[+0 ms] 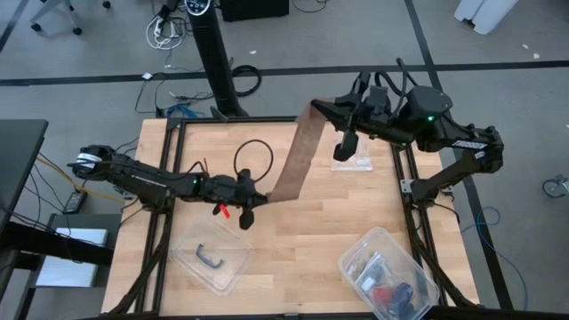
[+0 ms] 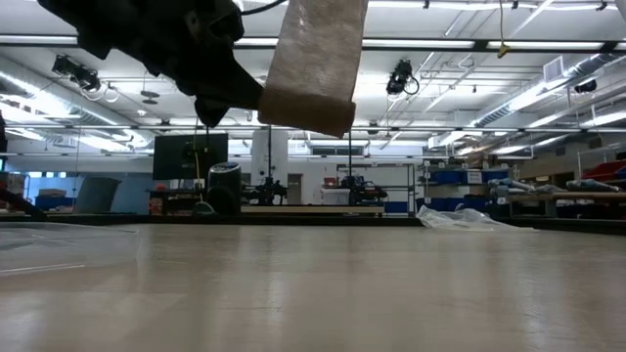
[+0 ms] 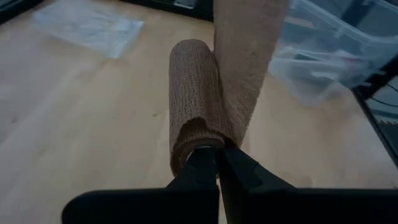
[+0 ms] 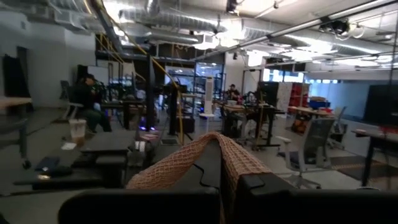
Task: Roll bandage
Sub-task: Roll the brown bandage
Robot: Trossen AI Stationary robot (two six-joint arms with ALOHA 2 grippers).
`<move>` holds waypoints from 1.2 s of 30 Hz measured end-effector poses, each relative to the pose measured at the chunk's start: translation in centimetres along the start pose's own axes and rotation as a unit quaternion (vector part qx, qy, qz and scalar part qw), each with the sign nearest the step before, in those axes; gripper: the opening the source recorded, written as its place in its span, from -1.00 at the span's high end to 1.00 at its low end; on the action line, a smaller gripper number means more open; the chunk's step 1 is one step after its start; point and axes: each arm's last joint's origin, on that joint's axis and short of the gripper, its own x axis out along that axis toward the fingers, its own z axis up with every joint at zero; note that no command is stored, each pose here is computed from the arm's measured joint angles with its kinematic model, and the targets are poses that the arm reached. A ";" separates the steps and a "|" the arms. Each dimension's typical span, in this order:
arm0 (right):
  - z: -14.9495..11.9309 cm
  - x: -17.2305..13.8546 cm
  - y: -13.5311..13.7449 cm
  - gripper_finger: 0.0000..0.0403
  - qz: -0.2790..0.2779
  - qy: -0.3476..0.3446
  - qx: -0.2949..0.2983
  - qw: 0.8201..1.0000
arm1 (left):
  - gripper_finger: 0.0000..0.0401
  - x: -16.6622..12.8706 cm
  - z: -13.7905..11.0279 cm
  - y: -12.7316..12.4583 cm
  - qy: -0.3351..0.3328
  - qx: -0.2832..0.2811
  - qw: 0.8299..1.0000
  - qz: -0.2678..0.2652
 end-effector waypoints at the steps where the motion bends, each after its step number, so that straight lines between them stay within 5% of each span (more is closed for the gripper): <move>1: 0.2 -0.2 0.2 1.00 -0.004 0.003 -0.004 1.000 | 1.00 0.0 0.1 0.3 -0.001 -0.002 1.000 0.005; 17: 1.9 -2.7 3.6 1.00 -0.010 0.031 -0.025 0.999 | 1.00 -3.3 3.6 3.4 -0.095 0.013 0.994 0.054; 29: 2.5 -4.4 5.9 1.00 0.000 0.039 -0.041 0.998 | 1.00 -7.9 5.9 8.6 -0.162 -0.003 0.973 0.164; 36: 0.2 -3.8 8.3 1.00 0.026 0.098 -0.046 0.994 | 1.00 -9.1 6.7 10.0 -0.198 -0.004 0.971 0.137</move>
